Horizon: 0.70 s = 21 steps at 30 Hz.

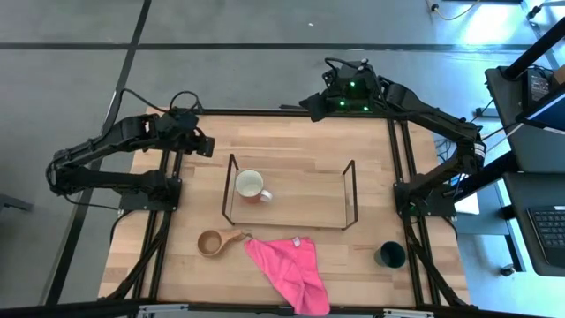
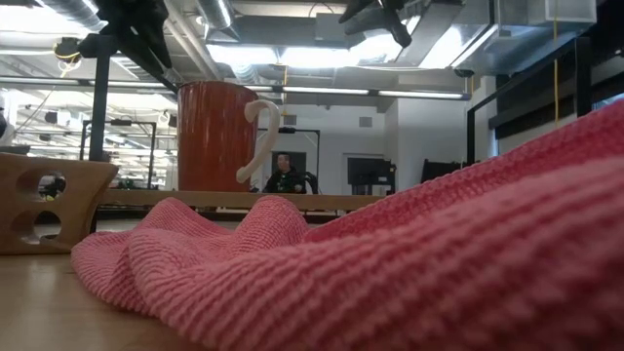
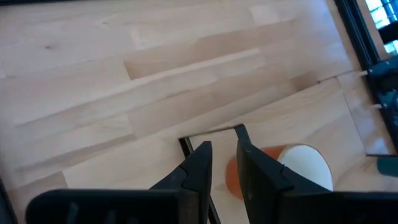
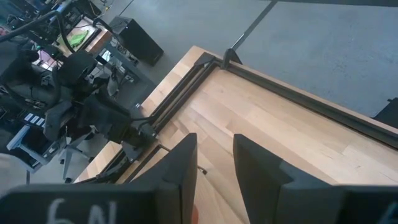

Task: Stack small to large cups/mugs on shelf
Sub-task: Adjust the orange mug on the shelf

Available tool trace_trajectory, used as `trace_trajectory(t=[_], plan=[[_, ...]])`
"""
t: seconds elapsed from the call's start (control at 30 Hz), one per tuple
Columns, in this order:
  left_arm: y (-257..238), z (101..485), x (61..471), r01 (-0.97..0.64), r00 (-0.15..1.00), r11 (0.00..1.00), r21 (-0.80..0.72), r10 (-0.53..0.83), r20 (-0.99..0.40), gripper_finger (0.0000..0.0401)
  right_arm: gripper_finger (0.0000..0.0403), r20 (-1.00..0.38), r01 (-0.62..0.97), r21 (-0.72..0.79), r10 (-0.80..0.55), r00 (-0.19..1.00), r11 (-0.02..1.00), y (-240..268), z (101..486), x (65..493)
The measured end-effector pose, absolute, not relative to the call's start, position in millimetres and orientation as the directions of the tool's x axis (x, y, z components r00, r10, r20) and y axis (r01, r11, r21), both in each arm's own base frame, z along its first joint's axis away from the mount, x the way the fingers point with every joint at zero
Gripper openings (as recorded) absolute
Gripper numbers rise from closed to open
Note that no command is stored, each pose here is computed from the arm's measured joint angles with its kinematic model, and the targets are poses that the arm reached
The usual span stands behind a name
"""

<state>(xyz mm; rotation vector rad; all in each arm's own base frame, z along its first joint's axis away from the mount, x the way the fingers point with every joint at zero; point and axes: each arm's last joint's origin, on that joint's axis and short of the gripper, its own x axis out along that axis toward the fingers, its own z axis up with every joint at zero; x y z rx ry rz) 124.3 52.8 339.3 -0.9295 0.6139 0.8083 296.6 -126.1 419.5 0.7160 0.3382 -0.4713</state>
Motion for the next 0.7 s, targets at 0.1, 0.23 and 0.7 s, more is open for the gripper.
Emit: trace_trajectory(t=[0.1,0.23,0.7], plan=[[51,339,125,-0.806,0.579,0.345,-0.481,0.294,-0.76,0.0069,0.0106,-0.45,0.52,0.543,-0.294,0.843,0.659,-126,419,297],[47,339,127,-0.794,0.596,0.33,-0.511,0.256,-0.761,0.0069,0.0106,-0.45,0.52,0.544,-0.295,0.843,0.659,-126,419,297],[32,334,125,-0.826,0.545,0.314,-0.468,0.229,-0.807,0.0069,0.0106,-0.444,0.536,0.592,-0.312,0.84,0.601,-127,420,297]])
